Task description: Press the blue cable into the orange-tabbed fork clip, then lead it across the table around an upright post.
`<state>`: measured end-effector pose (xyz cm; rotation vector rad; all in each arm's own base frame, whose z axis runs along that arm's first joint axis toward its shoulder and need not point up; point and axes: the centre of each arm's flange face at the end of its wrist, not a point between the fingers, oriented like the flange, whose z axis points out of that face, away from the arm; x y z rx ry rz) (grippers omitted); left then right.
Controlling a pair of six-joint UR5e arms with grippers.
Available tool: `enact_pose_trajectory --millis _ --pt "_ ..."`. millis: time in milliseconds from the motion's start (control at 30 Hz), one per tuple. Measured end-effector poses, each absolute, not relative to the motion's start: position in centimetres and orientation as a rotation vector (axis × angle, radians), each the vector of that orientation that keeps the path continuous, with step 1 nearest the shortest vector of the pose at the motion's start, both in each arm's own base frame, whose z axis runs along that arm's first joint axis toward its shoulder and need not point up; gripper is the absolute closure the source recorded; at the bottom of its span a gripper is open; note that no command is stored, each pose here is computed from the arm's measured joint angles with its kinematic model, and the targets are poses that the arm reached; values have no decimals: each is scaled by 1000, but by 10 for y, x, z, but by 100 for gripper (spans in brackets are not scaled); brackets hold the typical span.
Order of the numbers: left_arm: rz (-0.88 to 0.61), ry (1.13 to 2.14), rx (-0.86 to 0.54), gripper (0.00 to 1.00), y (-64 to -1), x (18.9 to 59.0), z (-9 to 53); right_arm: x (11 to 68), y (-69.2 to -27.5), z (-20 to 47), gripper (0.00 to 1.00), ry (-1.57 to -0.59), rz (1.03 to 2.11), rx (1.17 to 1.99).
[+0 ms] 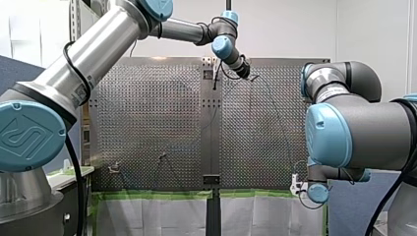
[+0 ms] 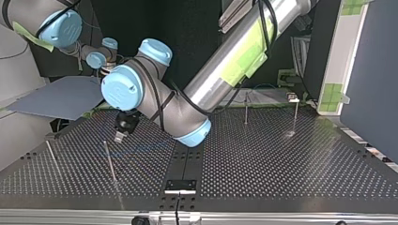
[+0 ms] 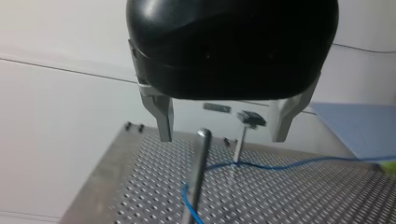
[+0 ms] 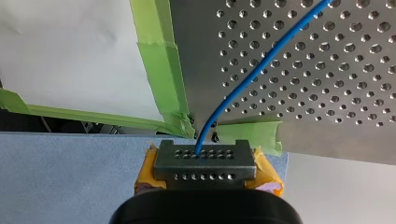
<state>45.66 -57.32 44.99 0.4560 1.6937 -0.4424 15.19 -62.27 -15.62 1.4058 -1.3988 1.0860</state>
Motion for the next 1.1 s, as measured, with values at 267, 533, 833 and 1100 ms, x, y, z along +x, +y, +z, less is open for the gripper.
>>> enact_pose_trajectory --millis 267,533,833,1100 --pt "-534 1673 446 0 -583 452 454 152 -623 -156 100 -1399 1086 1405" --pt "-531 1676 437 0 -583 452 454 150 -623 -156 100 -1401 1084 1404" --pt "-498 1698 426 0 -579 451 452 150 -623 -156 100 -1403 1082 1406" --pt "-424 1736 384 0 -571 451 449 152 -622 -156 100 -1402 1084 1409"
